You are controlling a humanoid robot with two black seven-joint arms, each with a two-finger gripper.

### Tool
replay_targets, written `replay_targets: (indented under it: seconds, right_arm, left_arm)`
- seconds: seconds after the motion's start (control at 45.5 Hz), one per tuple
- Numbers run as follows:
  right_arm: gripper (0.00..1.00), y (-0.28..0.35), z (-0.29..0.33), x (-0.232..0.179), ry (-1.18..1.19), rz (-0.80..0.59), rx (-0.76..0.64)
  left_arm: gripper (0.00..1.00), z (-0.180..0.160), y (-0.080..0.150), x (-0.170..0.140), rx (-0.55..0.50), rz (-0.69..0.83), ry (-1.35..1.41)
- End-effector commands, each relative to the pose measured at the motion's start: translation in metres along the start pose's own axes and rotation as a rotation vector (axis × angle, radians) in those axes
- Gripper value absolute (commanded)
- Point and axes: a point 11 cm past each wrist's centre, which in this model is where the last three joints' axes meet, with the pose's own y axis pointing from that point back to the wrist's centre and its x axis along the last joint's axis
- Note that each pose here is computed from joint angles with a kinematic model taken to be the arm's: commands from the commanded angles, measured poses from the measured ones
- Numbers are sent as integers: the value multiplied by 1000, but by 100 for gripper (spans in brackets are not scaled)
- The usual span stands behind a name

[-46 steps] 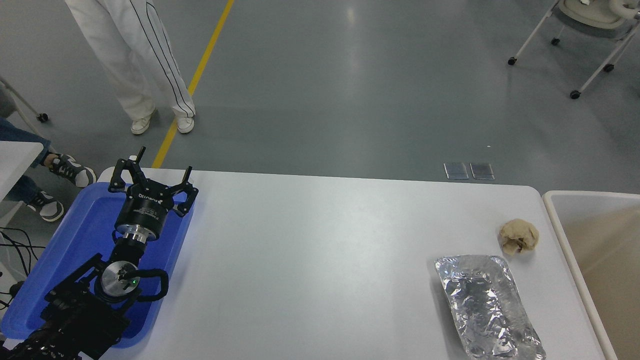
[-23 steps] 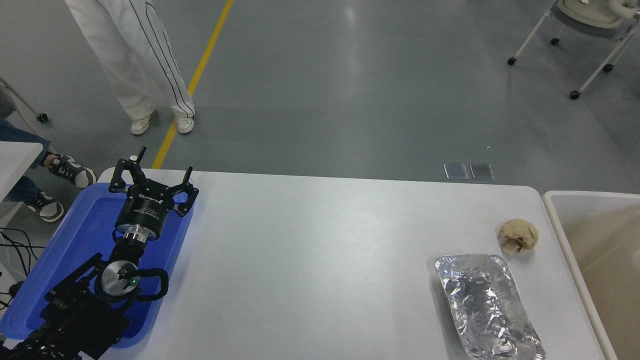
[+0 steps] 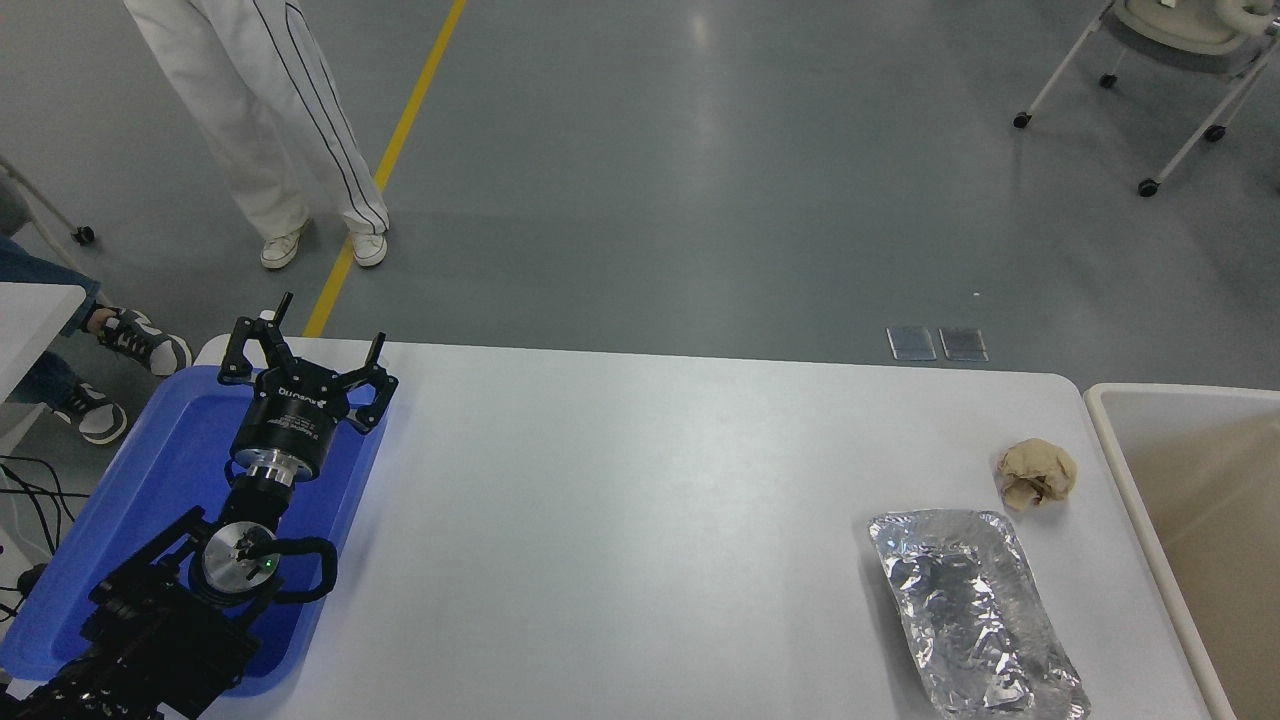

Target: Pick up paper cup place in dustbin

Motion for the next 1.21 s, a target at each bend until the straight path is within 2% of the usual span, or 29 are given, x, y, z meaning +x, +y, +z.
replay_targets:
  seconds: [0.0, 0.352, 0.44, 0.527, 0.571, 0.769, 0.945, 1.187]
  right_arm:
    - [0, -4, 1, -13, 8, 22, -22]
    - [0, -5, 1, -15, 11, 16, -25]
    - [47, -4, 1, -11, 10, 45, -25]
    - [85, -4, 1, -6, 5, 104, -21]
    - [97, -4, -2, -6, -7, 119, -13]
    - [100, -6, -10, -11, -87, 106, 18]
    - [100, -4, -12, -32, -124, 21, 52]
    - [100, 14, -11, -30, -152, -74, 105]
  left_arm:
    - [100, 0, 0, 0, -1, -1, 0]
    - [100, 0, 0, 0, 0, 0, 0]
    - [100, 0, 0, 0, 1, 0, -1]
    - [100, 0, 0, 0, 0, 1, 0]
    - [100, 0, 0, 0, 1, 0, -1]
    - [100, 0, 0, 0, 1, 0, -1]
    - [100, 0, 0, 0, -1, -1, 0]
    - [100, 0, 0, 0, 0, 1, 0]
